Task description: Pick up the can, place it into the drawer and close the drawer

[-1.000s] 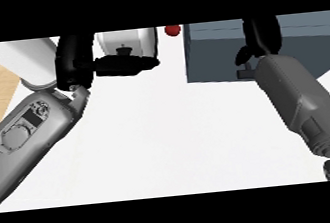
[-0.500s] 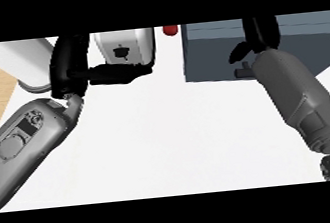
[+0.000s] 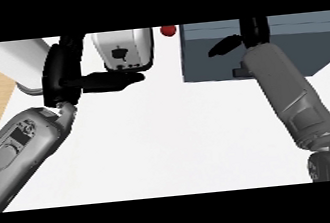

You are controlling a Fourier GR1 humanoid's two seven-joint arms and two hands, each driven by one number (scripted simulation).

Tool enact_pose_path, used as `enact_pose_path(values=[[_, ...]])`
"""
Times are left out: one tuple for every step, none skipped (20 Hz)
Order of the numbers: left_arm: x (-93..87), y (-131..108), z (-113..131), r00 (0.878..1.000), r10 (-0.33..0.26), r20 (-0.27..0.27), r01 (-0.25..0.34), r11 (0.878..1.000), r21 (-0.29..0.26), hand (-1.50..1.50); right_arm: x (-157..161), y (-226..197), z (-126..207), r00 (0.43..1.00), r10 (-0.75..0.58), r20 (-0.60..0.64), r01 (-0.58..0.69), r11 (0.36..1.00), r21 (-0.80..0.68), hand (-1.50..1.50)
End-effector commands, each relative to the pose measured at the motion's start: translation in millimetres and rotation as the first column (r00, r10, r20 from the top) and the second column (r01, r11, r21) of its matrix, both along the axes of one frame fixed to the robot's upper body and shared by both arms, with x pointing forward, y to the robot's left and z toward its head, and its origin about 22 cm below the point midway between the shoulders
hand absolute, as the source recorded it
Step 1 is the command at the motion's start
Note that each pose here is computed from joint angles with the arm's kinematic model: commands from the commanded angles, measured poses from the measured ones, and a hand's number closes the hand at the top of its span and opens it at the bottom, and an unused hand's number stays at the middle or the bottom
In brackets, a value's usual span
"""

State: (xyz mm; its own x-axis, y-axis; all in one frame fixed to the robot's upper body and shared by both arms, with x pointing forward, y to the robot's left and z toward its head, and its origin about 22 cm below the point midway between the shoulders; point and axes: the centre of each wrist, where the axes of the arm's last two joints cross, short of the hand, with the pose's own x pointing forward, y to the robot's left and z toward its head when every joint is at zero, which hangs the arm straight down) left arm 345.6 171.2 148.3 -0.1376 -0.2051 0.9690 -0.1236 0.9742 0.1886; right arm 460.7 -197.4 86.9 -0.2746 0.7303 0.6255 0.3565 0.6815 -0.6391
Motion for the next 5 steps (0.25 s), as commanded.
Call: enact_pose_path(values=[[-5.7,13,-3,1.0,0.011,0.007,-0.011,1.0,-0.005,-1.5,5,24,16,0.999,0.006,0.036,-0.016,0.958,0.286,-1.5],[1.0,9,10,1.0,0.004,0.01,-0.004,1.0,-0.013,-1.5,10,28,34,0.998,0.031,0.063,-0.048,0.955,0.292,-1.5],[-9.6,9,-6,1.0,0.008,-0.006,-0.008,1.0,0.0,-1.5,6,14,18,0.998,0.024,0.056,-0.039,0.957,0.288,-1.5],[-9.3,3,-11,1.0,0.022,-0.017,-0.022,1.0,-0.011,-1.5,7,30,21,0.998,0.05,0.044,-0.061,0.953,0.298,-1.5],[-8.5,9,-8,1.0,0.009,0.01,-0.009,1.0,-0.009,-1.5,13,12,42,0.998,0.028,0.061,-0.045,0.955,0.293,-1.5]])
